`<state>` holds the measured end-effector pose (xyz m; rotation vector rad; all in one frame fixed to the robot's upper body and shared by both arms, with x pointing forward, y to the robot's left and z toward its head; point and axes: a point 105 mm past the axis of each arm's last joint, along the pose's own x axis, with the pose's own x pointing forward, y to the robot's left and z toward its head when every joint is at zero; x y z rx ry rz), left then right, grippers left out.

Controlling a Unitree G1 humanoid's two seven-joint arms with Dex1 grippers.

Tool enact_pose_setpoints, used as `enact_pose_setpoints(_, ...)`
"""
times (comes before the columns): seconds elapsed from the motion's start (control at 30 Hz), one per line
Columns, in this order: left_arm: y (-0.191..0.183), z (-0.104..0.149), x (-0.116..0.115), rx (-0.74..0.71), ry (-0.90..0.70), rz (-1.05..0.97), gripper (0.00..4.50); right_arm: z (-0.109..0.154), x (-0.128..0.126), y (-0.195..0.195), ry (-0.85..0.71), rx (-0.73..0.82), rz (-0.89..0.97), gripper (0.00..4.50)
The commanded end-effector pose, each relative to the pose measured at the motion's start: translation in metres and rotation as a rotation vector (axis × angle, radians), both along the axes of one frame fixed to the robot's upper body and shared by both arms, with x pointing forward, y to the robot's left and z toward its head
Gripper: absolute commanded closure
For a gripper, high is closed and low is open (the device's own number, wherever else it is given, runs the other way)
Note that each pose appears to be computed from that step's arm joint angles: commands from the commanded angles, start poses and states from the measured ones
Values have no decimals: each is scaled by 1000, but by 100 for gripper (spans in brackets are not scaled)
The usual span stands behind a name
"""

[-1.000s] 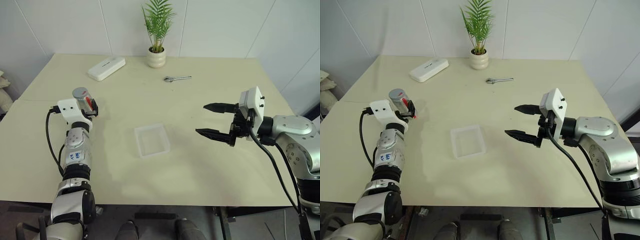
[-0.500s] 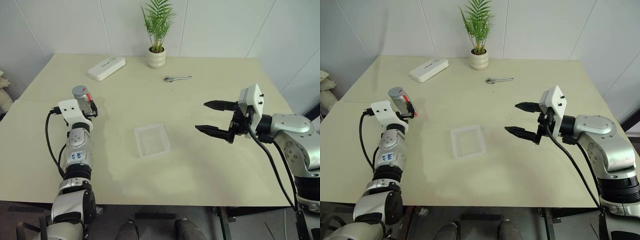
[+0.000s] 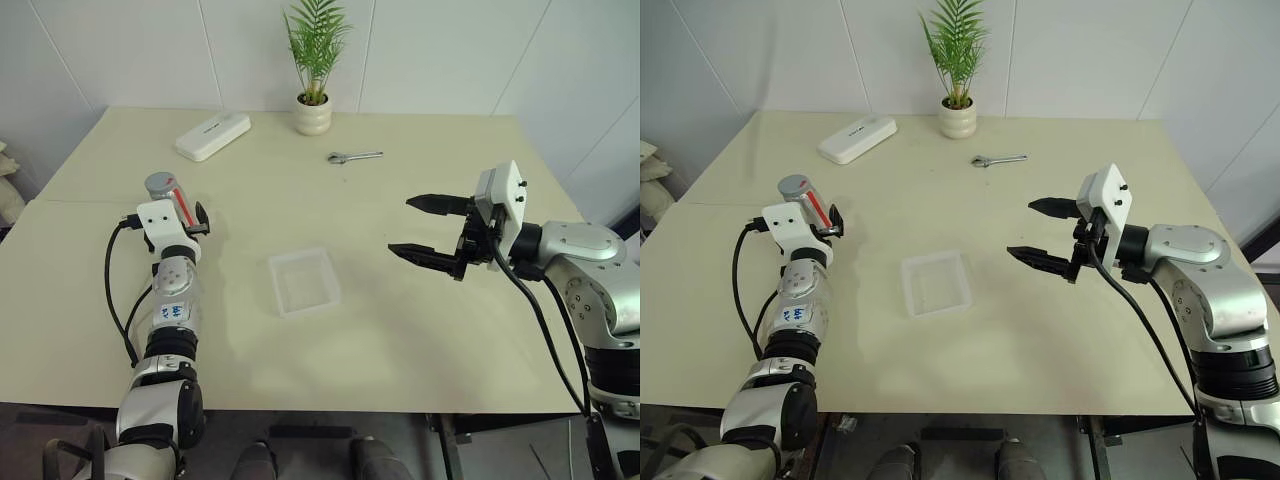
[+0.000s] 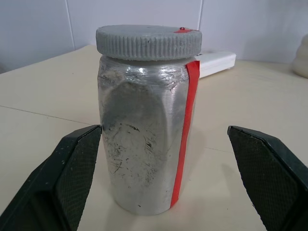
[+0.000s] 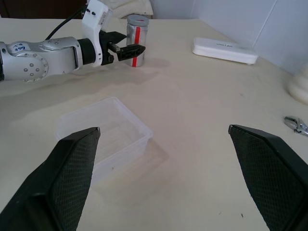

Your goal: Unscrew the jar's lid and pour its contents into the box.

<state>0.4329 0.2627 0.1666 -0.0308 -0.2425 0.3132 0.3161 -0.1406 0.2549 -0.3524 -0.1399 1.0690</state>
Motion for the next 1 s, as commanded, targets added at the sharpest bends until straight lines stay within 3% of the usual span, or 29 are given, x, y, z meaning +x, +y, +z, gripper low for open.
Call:
enact_pose_setpoints(0.03,-3,14,2,20,-39,-3,5,8,-1,1,-36,3,-2,0)
enact_pose_setpoints(1.0,15,22,7,111,-18,-46,5,10,-2,-1,-50,10,-23,0)
